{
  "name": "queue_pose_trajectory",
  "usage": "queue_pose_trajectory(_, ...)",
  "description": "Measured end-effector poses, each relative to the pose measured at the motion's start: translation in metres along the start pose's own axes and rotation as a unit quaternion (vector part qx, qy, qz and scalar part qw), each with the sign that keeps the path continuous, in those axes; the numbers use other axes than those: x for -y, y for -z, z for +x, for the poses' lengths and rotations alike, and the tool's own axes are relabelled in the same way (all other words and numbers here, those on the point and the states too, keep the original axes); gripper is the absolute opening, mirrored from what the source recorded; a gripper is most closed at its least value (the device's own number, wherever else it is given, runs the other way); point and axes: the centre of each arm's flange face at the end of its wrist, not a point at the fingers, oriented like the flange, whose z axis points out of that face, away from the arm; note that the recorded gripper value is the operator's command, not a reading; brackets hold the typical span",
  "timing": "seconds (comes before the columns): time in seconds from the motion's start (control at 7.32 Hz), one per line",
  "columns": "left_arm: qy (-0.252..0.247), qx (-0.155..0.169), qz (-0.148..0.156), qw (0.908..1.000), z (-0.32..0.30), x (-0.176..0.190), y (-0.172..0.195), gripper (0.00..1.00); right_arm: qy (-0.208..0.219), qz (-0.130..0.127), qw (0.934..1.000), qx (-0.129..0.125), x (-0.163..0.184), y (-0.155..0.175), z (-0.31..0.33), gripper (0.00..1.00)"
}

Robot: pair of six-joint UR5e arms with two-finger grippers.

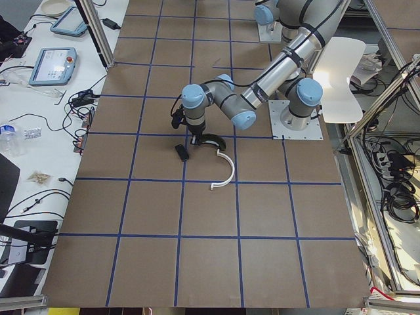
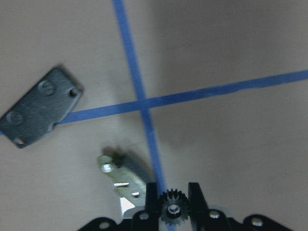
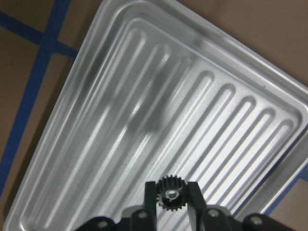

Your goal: Place bearing gear from tray to pile

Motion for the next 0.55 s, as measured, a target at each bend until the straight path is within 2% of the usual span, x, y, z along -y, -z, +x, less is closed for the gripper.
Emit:
queue_pose_trajectory(0.27, 0.01, -0.004, 0.0, 0.9999, -0.033, -0.009, -0.016, 0.0, -0.023, 0.023, 0.9992, 0.025, 0.049, 0.076, -0.059, 0.0)
queue_pose_trajectory(0.41, 0.011, -0.009, -0.002, 0.9999, -0.041, -0.011, -0.026, 0.99, -0.042, 0.028, 0.9977, 0.046, 0.084, 0.115, -0.107, 0.0)
queue_pose_trajectory(0.55, 0.012, -0.013, -0.005, 0.9998, -0.044, -0.012, -0.033, 1.0, -0.067, 0.032, 0.995, 0.067, 0.121, 0.145, -0.159, 0.0)
